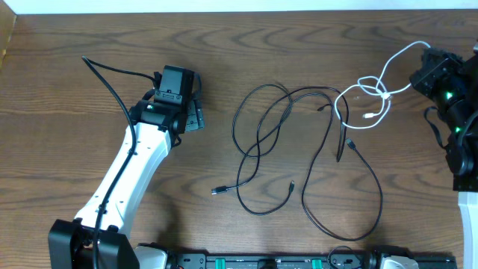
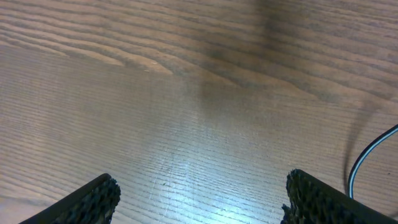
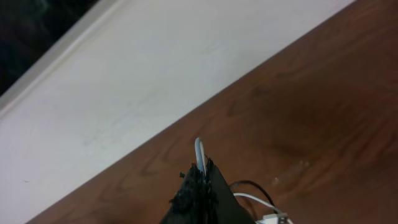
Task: Untangle cables
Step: 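Lift the white cable and carry it to the upper right with the right gripper, then move the left gripper right over the black cables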
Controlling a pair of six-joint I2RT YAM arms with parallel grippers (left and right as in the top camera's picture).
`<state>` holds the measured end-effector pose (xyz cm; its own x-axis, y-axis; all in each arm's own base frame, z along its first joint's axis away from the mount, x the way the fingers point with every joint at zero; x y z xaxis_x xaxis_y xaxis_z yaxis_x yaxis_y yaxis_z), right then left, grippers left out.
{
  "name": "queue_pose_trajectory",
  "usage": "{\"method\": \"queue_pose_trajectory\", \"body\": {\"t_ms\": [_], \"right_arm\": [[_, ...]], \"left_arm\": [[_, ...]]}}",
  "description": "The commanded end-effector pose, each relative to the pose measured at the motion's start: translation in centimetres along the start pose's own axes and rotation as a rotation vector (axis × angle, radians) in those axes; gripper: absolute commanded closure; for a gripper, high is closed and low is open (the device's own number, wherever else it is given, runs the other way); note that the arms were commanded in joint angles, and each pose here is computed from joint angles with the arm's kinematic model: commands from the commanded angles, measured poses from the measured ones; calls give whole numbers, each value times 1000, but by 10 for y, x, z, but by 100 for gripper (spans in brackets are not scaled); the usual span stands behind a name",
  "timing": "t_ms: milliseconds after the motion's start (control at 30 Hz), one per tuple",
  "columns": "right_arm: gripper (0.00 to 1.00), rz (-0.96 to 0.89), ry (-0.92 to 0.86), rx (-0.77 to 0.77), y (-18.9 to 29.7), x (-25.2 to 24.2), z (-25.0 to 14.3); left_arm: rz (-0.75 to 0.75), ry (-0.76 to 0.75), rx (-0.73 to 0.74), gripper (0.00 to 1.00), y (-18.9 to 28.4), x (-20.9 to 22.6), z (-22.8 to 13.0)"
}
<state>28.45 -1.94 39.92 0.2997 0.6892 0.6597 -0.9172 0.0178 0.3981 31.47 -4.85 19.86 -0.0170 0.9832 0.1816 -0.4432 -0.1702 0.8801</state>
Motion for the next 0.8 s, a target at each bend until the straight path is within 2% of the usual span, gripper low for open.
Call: {"method": "queue_pose_trajectory", "body": {"t_ms": [0,367,433,633,767], "right_arm": [[99,-10,21,14,-3,0,1],[99,-21,16,94,-16,-4,-9],[99,-26,15,99,-18,-5,-9],[99,-37,10,110,-25,-7,-11],[99,-44,9,117,-29,-8,-11]], "left_arm": [[6,8,8,14,-1,2,-2],[-13,19,-31,14,-1,0,5],[-89,19,-32,14,-1,-8,6],[-447,11,16,13,8,-39,2],[-594,-1,35,14,15,-53,0]]}}
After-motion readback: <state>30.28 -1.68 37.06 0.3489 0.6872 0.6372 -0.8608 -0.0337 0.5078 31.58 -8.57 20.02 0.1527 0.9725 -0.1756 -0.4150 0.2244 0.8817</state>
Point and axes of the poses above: each gripper's point midway between its finger pads, its own y axis back along the fingers, its own x axis along the line the jaws close on, z = x × y, the point moved 8 cm from there along y, back along the fingers, and after that the axes turned 12 degrees about -y, right-handed, at the moved point
